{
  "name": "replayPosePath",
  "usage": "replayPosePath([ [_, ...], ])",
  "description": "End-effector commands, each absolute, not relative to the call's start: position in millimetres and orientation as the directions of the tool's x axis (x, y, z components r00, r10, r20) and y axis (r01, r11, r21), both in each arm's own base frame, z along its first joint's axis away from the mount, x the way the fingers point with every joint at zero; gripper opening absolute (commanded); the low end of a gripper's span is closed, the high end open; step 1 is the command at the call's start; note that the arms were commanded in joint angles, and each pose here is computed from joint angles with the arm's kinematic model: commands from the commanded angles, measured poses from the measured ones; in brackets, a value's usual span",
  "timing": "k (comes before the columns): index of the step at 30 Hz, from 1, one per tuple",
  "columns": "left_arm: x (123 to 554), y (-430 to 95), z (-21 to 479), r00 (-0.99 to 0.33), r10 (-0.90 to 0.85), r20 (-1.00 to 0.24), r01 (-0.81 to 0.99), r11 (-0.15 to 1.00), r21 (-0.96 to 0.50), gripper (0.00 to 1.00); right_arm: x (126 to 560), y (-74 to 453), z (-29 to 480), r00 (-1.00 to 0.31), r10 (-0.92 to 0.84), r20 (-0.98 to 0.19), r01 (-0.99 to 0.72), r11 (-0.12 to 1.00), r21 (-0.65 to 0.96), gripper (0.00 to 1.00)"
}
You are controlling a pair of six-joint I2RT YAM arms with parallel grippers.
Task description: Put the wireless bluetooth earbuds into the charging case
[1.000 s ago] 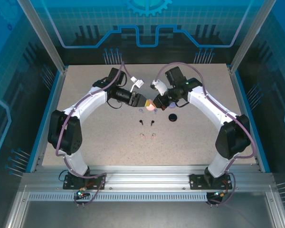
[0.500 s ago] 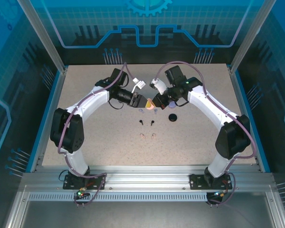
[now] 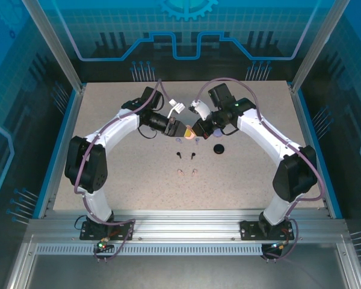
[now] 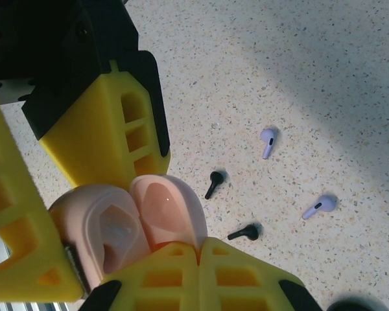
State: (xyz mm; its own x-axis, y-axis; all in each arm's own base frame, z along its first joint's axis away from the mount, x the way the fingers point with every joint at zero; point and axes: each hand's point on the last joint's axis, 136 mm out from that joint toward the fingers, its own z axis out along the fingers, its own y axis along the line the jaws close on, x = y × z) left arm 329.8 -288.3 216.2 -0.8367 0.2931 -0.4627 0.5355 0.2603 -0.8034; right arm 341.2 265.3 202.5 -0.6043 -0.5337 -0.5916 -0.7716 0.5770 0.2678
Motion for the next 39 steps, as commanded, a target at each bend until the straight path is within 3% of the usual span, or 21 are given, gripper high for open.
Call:
replayPosePath([
  [1, 321.9, -292.5, 219.0, -0.831, 0.309, -0.463, 0.534, 0.21, -0.819, 0.29, 341.0, 272.6, 210.1, -0.596, -0.53, -0.603, -0.778, 0.566, 0.271, 0.0],
  [8, 323.3, -293.3, 215.7, -0.832, 0.307, -0.461, 0.532, 0.212, -0.819, 0.23, 341.8, 272.2, 210.5, -0.596, -0.529, -0.604, -0.777, 0.569, 0.269, 0.0],
  [11, 323.2, -293.0, 212.6, -0.835, 0.308, -0.456, 0.528, 0.215, -0.821, 0.16, 341.9, 272.3, 212.8, -0.595, -0.526, -0.608, -0.778, 0.569, 0.268, 0.0],
  [15, 322.7, -292.2, 208.8, -0.835, 0.303, -0.46, 0.531, 0.222, -0.818, 0.0, 344.4, 270.9, 217.3, -0.598, -0.51, -0.619, -0.771, 0.577, 0.269, 0.0],
  [18, 320.2, -290.2, 206.5, -0.832, 0.292, -0.471, 0.54, 0.232, -0.809, 0.0, 350.4, 265.8, 221.7, -0.613, -0.483, -0.625, -0.75, 0.605, 0.267, 0.0],
  [26, 312.0, -279.0, 210.9, -0.812, 0.237, -0.534, 0.583, 0.273, -0.765, 0.0, 360.3, 250.6, 237.7, -0.629, -0.442, -0.639, -0.699, 0.681, 0.217, 0.34],
  [33, 313.4, -262.5, 212.5, -0.79, 0.158, -0.592, 0.604, 0.359, -0.711, 0.0, 358.7, 228.3, 267.5, -0.682, -0.321, -0.657, -0.596, 0.765, 0.245, 0.5],
  [39, 327.3, -228.1, 222.9, -0.68, -0.022, -0.733, 0.608, 0.542, -0.581, 0.0, 338.6, 212.4, 238.9, -0.838, -0.169, -0.518, -0.39, 0.85, 0.353, 0.55],
])
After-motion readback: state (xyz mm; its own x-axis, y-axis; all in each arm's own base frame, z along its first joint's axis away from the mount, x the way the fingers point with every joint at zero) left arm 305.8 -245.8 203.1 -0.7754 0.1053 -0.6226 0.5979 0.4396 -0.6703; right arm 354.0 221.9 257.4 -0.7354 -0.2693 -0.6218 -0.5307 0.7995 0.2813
